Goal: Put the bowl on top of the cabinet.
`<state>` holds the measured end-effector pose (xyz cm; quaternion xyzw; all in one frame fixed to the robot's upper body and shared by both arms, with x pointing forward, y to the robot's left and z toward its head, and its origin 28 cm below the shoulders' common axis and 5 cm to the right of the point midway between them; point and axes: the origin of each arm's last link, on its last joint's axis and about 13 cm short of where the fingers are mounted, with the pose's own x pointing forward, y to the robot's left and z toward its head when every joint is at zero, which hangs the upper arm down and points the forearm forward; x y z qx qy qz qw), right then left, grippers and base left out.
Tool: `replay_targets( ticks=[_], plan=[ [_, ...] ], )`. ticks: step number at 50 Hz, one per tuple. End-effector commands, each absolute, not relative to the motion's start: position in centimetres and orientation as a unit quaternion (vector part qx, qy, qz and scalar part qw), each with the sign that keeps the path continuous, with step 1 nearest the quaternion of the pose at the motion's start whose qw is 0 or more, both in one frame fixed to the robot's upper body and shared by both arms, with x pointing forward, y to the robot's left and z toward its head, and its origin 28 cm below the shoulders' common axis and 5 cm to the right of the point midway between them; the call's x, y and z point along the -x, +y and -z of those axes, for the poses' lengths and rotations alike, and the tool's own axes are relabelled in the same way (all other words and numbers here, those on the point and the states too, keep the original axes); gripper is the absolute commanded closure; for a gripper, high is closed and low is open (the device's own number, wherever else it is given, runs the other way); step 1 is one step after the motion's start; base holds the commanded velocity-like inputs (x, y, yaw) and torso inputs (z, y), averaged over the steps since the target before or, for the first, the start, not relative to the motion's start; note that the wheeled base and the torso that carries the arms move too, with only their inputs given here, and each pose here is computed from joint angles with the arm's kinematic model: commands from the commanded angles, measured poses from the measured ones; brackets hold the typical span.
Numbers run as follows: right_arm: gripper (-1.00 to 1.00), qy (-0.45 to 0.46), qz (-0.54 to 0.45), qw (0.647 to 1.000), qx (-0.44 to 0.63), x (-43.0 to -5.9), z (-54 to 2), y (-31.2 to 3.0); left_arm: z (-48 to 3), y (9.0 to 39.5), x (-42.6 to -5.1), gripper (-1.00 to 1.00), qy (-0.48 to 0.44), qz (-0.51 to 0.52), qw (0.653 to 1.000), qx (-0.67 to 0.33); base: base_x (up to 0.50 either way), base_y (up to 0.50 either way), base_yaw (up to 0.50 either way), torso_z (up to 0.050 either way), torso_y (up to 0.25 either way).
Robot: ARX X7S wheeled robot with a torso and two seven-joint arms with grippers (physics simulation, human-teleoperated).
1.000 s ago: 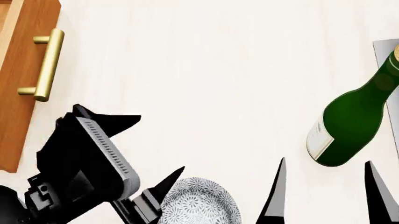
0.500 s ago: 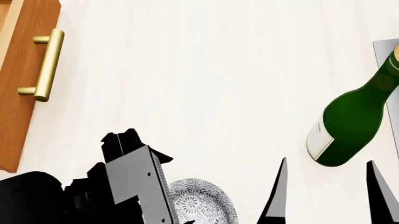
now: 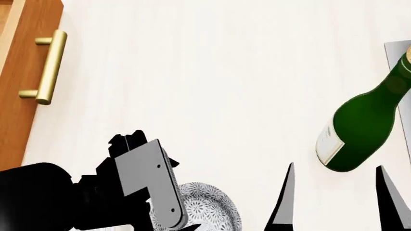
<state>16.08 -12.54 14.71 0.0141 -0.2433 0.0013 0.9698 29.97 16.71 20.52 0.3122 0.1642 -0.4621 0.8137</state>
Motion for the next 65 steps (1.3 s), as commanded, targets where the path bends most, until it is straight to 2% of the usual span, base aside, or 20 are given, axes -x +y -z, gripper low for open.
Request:
replay_targets(
  ticks=[1,6,7,27,41,51,65],
  plan=[
    [-1.0,-0.243,-0.005,0.97,-0.012,-16.1,-14.6,-12.4,-19.6,17.3,-31.1,-1.0,0.139,0.399,0.83,-0.365,0.0,0.0,0.0,0.0,0.0],
    [-1.0,-0.243,-0.006,0.97,-0.011,-16.1,-14.6,-12.4,-19.4,17.3,-31.0,-1.0,0.135,0.405,0.827,-0.366,0.0,0.0,0.0,0.0,-0.004],
    [-1.0,-0.243,-0.006,0.97,-0.011,-16.1,-14.6,-12.4,-19.3,17.3,-31.0,1.0,0.133,0.406,0.827,-0.366,0.0,0.0,0.0,0.0,0.0],
    [-1.0,-0.245,-0.007,0.97,-0.009,-16.0,-14.7,-12.4,-18.5,17.7,-30.6,1.0,0.126,0.418,0.81,-0.391,0.0,0.0,0.0,0.0,-0.004],
    [-1.0,-0.246,-0.006,0.969,-0.011,-15.9,-14.8,-12.5,-23.4,18.4,-30.2,1.0,0.066,0.405,0.837,-0.362,0.0,0.0,0.0,0.0,-0.001],
    [-1.0,-0.248,-0.003,0.969,-0.013,-15.9,-14.8,-12.7,-28.7,19.5,-29.8,1.0,0.016,0.374,0.86,-0.347,0.0,0.0,0.0,0.0,0.0],
    [-1.0,-0.252,0.0,0.968,-0.015,-15.8,-15.1,-12.7,-34.0,20.0,-28.0,1.0,-0.041,0.343,0.872,-0.348,0.0,0.0,0.0,0.0,0.0]
  ],
)
